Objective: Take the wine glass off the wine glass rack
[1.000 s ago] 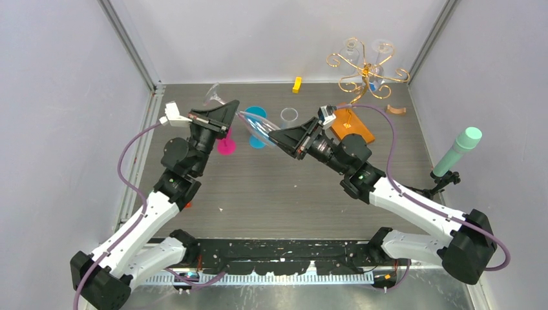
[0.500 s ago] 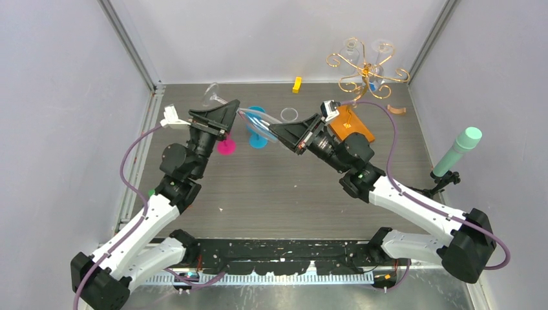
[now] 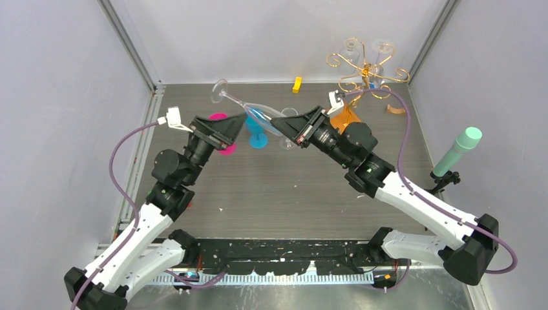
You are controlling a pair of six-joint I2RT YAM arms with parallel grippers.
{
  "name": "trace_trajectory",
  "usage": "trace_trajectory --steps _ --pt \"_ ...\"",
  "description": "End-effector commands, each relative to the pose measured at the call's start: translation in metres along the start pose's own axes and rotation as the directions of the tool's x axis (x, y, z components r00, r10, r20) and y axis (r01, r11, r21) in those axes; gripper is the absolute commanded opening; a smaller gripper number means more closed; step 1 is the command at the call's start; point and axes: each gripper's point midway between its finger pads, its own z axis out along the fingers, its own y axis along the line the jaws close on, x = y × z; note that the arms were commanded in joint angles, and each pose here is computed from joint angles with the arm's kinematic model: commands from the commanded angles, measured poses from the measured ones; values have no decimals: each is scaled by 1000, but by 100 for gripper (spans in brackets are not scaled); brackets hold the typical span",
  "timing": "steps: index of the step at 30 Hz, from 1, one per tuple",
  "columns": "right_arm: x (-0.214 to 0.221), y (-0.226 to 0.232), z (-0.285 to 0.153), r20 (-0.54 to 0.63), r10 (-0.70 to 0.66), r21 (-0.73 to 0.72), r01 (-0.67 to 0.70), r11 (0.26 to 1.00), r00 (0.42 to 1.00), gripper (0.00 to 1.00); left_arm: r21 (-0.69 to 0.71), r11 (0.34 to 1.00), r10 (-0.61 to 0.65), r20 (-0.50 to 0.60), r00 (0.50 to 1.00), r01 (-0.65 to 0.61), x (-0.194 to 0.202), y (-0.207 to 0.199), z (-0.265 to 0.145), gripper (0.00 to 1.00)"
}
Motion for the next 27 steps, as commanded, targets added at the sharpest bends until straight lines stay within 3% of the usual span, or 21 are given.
trace_trajectory --steps 1,5,10,15,21,27 --pt "-24 31 -14 32 -178 72 175 982 984 0 89 952 303 -152 941 -292 21 -3 -23 100" --pt "-14 25 -29 -113 -285 164 301 939 952 0 166 872 488 -211 847 -461 25 -10 -42 100" --pt "-3 1 -63 -318 -382 272 470 840 868 0 218 777 629 -223 744 -591 18 -20 -59 100" --pt "-6 -23 -94 -445 -426 353 592 725 788 0 167 735 678 -228 699 -658 7 -11 -66 100" --pt "-31 -75 -129 -563 -413 553 697 457 716 0 72 716 686 -256 681 -694 0 10 -67 100" --pt "-45 -121 -134 -655 -348 639 737 219 671 0 41 683 702 -314 639 -729 5 30 -69 100"
